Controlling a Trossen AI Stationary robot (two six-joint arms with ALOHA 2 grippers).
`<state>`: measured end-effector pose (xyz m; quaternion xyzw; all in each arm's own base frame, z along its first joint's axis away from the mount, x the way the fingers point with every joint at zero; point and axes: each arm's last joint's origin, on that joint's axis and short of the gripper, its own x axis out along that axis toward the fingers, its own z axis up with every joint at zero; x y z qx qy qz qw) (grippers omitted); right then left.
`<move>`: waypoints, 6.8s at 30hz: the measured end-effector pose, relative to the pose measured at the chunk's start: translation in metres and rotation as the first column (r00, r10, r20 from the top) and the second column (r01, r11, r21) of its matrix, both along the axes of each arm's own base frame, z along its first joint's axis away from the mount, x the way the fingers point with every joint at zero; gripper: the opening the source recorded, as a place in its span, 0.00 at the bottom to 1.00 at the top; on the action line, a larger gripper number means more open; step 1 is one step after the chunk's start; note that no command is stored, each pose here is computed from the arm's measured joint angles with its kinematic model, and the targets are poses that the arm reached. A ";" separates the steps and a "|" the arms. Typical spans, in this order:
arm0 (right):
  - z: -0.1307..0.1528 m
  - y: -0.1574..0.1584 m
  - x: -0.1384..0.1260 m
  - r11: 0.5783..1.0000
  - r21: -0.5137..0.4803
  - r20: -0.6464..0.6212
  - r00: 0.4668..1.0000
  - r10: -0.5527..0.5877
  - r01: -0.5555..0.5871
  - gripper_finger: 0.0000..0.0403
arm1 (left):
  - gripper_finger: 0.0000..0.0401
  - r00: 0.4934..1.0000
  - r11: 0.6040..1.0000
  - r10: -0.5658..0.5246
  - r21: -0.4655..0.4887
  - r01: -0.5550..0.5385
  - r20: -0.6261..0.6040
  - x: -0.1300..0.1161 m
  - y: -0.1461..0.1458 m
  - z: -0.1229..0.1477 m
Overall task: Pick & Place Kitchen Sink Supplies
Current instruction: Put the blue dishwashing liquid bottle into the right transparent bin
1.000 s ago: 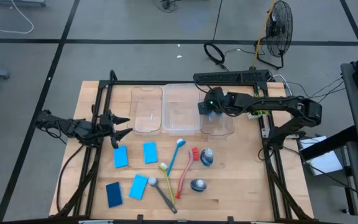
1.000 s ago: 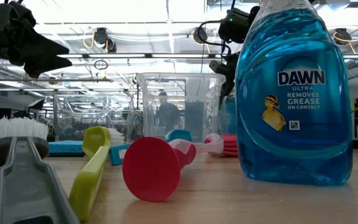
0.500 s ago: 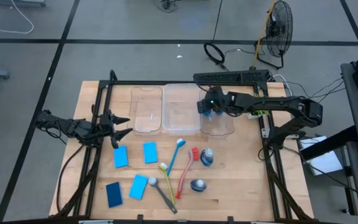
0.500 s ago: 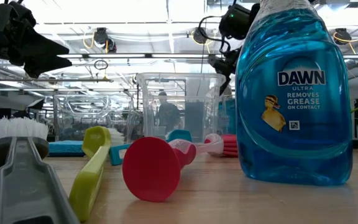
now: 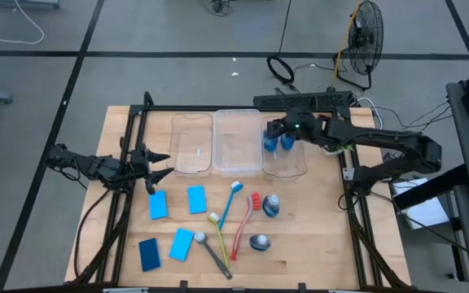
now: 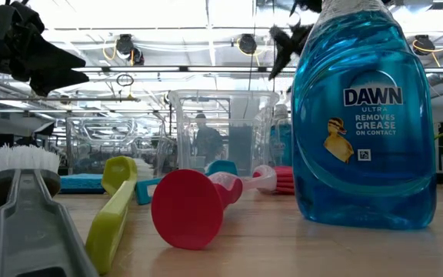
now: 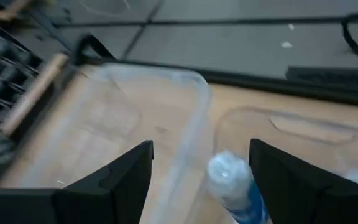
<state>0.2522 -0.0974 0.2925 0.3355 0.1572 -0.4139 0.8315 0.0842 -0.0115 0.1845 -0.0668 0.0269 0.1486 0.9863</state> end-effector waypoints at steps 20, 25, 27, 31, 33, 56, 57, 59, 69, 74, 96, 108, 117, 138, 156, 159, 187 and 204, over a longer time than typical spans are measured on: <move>0.041 0.082 -0.034 0.575 0.050 0.181 0.574 0.799 -0.817 0.62 | 0.63 1.000 1.000 -0.001 -0.014 0.001 0.004 0.000 0.000 0.000; 0.031 0.107 -0.048 0.475 0.205 0.122 0.504 0.855 -0.856 0.62 | 0.63 1.000 1.000 -0.003 -0.013 0.003 0.004 0.000 0.000 0.000; 0.027 0.116 -0.053 0.443 0.271 0.101 0.483 0.870 -0.855 0.62 | 0.63 1.000 1.000 -0.002 -0.013 0.003 0.004 0.000 0.000 0.000; 0.022 0.132 -0.061 0.392 0.339 0.051 0.432 0.900 -0.855 0.62 | 0.63 1.000 1.000 -0.003 -0.013 0.003 0.004 0.000 0.000 0.000; 0.019 0.139 -0.063 0.385 0.325 0.010 0.410 0.912 -0.864 0.62 | 0.63 1.000 1.000 -0.003 -0.013 0.003 0.004 0.000 0.000 0.000; -0.037 0.167 -0.052 0.465 -0.017 -0.086 0.465 0.881 -0.885 0.62 | 0.63 1.000 1.000 -0.003 -0.013 0.003 0.003 0.000 0.000 0.000; -0.037 0.166 -0.052 0.482 -0.028 -0.097 0.482 0.871 -0.876 0.62 | 0.63 1.000 1.000 -0.003 -0.013 0.003 0.003 0.000 0.000 0.000; -0.037 0.166 -0.052 0.509 -0.045 -0.113 0.510 0.852 -0.860 0.62 | 0.63 1.000 1.000 -0.002 -0.013 0.002 0.003 0.000 0.000 0.000; -0.049 0.170 -0.037 0.577 -0.036 -0.121 0.577 0.808 -0.816 0.62 | 0.63 1.000 1.000 -0.003 -0.009 0.002 -0.004 0.000 0.000 -0.001; -0.050 0.169 -0.035 0.619 -0.049 -0.124 0.620 0.775 -0.783 0.62 | 0.63 1.000 1.000 -0.003 -0.009 0.003 -0.004 0.000 0.000 -0.001; -0.079 0.178 -0.017 0.676 0.022 -0.185 0.661 0.727 -0.737 0.62 | 0.63 0.999 1.000 -0.002 0.008 0.003 -0.040 0.000 0.000 -0.004; -0.088 0.181 -0.007 0.700 0.012 -0.179 0.687 0.704 -0.714 0.62 | 0.63 0.999 1.000 -0.002 0.008 0.002 -0.043 0.000 0.000 -0.004; -0.089 0.181 -0.006 0.716 0.036 -0.160 0.703 0.693 -0.697 0.62 | 0.63 0.999 1.000 -0.002 0.009 0.003 -0.047 0.000 0.000 -0.005; -0.089 0.179 -0.006 0.771 0.033 -0.136 0.761 0.634 -0.636 0.41 | 0.63 0.999 1.000 -0.002 0.008 0.003 -0.048 0.000 0.000 -0.005; -0.054 0.173 -0.023 0.766 -0.010 0.003 0.766 0.643 -0.643 0.38 | 0.63 0.999 1.000 -0.002 0.009 0.003 -0.049 0.000 0.000 -0.005; -0.039 0.170 -0.033 0.763 -0.035 0.070 0.760 0.646 -0.645 0.38 | 0.63 0.999 1.000 -0.002 0.013 0.003 -0.050 0.000 0.000 -0.005; 0.037 0.146 -0.106 0.617 -0.333 0.340 0.520 0.784 -0.713 0.38 | 0.63 0.999 1.000 -0.001 -0.001 0.001 -0.045 0.000 0.000 -0.005; 0.029 0.128 -0.110 0.830 -0.471 0.127 0.908 0.399 -0.299 0.38 | 0.63 0.999 1.000 -0.002 0.000 0.002 -0.045 0.000 0.000 -0.005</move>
